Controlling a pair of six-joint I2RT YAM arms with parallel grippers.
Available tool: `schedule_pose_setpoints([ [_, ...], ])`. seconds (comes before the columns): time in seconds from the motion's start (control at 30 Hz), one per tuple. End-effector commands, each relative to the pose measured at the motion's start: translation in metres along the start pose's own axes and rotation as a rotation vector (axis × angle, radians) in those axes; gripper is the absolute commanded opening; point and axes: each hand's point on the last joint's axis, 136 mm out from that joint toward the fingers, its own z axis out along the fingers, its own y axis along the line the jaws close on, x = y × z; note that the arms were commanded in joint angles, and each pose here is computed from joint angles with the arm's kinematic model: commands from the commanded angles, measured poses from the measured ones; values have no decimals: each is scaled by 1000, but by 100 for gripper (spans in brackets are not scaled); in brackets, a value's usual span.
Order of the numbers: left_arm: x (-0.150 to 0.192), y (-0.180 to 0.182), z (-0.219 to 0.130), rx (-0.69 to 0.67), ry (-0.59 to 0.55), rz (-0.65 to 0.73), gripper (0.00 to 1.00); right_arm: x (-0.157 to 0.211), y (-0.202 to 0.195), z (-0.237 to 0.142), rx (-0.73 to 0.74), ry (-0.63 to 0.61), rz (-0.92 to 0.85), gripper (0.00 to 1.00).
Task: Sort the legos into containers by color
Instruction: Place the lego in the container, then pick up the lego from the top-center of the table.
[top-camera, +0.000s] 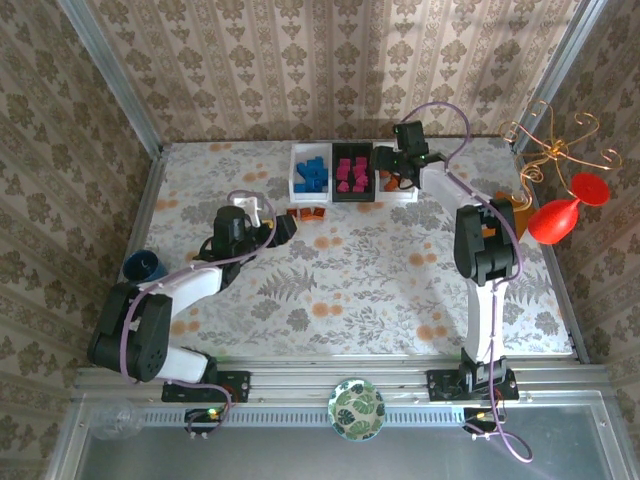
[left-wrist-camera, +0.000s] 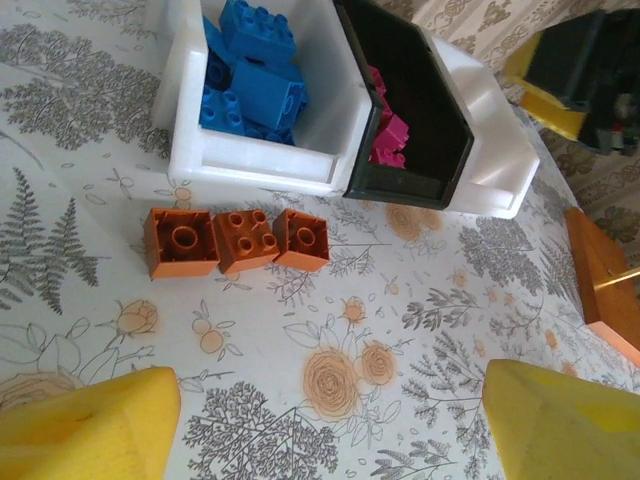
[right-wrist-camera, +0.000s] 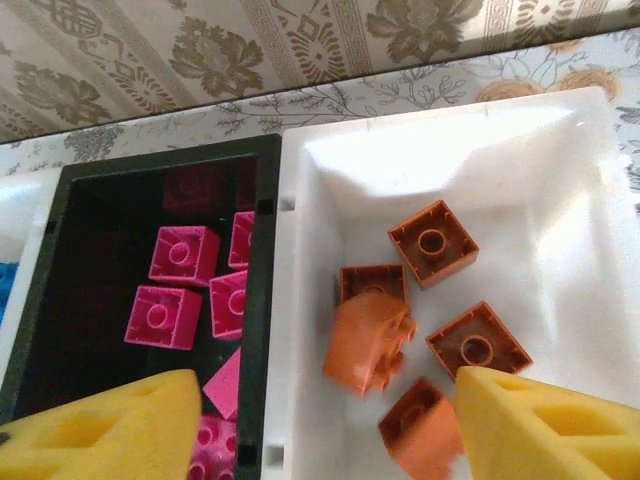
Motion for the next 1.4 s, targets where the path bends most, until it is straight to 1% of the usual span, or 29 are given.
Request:
schedule_pose_setpoints([
  [0.0,6,7,-2,-33,7,28,81,-8,31,-51,-64,-74,-56,74],
  [0.13,12,20,9,-86,50,46,81,39,75,-82,-177,-80,-150,79],
  [0.23,17,32,22,-138,99,65,80,77,101,-92,-226,-47,-206,81],
  [0.33,24,47,37,-203,173,88,77,101,109,-97,-234,-23,-222,82],
  [0.4,23,55,44,-245,202,104,74,110,108,-99,-242,-12,-213,82],
  [0.5,23,64,53,-285,225,120,69,118,102,-102,-239,-5,-207,82],
  [0.73,31,71,77,-294,311,138,67,131,86,-103,-194,9,-212,83],
  [0.93,34,76,92,-302,346,152,65,137,82,-101,-192,17,-205,84],
  [1.2,36,79,106,-332,370,186,64,144,78,-98,-187,33,-199,85],
  [1.37,33,81,115,-358,382,218,60,145,76,-98,-183,35,-198,85],
])
